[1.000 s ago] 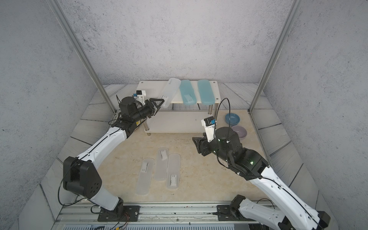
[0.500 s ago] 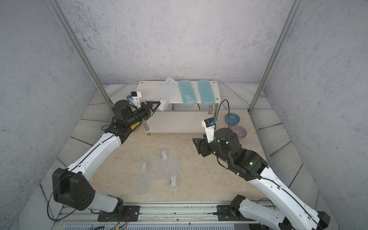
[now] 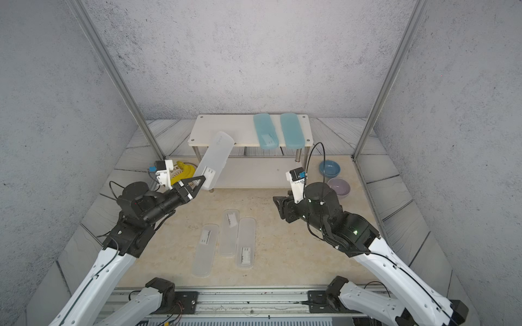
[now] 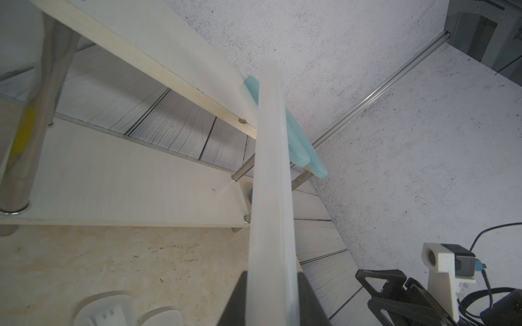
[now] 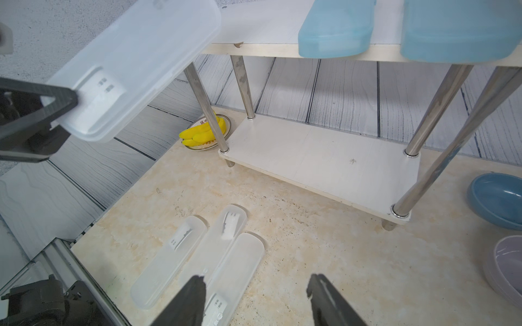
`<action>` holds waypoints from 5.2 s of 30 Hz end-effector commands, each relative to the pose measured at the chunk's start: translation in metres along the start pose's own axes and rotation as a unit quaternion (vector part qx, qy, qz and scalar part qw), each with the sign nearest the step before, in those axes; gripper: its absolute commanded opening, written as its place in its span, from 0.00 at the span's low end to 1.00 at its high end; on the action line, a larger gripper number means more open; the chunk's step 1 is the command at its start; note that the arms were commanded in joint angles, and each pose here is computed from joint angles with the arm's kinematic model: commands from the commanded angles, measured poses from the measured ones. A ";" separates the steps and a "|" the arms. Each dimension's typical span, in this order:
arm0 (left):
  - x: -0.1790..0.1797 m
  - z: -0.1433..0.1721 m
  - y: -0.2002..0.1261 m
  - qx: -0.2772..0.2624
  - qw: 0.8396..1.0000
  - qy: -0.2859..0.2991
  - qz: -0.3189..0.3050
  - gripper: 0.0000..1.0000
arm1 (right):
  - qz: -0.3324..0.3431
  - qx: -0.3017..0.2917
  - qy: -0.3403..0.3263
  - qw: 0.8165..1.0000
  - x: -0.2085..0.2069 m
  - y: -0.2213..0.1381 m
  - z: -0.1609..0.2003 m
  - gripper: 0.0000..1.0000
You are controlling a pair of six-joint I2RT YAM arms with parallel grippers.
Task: Place the pencil cases on the shelf according to color
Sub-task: Pick up the pencil case from the shelf, then place the pencil case on the shelf, then pick up the pencil case from the center of the board.
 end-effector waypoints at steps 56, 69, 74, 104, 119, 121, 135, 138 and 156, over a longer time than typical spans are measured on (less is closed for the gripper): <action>0.212 0.115 0.178 0.094 0.971 -0.048 -0.215 0.31 | 0.039 0.022 -0.008 0.999 -0.026 0.005 0.044 0.64; 0.206 0.103 0.150 0.144 0.951 0.010 -0.274 0.99 | 0.026 0.020 -0.003 0.999 -0.020 0.013 0.039 0.74; 0.181 0.085 0.133 0.165 0.950 0.060 -0.257 0.99 | 0.029 0.025 0.001 0.999 -0.021 0.015 0.041 0.74; 0.160 0.045 0.024 0.115 0.947 0.039 -0.297 0.99 | -0.093 0.123 0.315 0.937 0.005 0.230 0.148 0.43; 0.160 0.041 0.024 0.107 0.954 0.033 -0.277 0.99 | -0.091 0.161 0.328 0.927 0.022 0.342 0.142 0.20; 0.159 0.040 0.020 0.101 0.953 0.036 -0.282 0.99 | -0.094 0.165 0.333 0.924 0.024 0.353 0.143 0.19; 0.155 0.042 0.021 0.096 0.960 0.025 -0.261 0.99 | -0.112 0.152 0.325 0.927 0.038 0.399 0.120 0.18; 0.154 0.040 0.021 0.094 0.961 0.027 -0.260 0.99 | -0.114 0.155 0.331 0.924 0.038 0.401 0.121 0.18; 0.156 0.042 0.022 0.094 0.962 0.025 -0.255 0.99 | -0.018 0.225 0.322 0.920 0.013 0.292 0.159 0.65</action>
Point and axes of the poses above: each gripper's point midway between its finger pads, its own y axis out along the fingers, its own x axis along the line the jaws close on, z = x × y, the point moved 4 cm from there along -y, back along the fingers, and after that the axes turned 8 degrees about y, right-handed, at the moved point
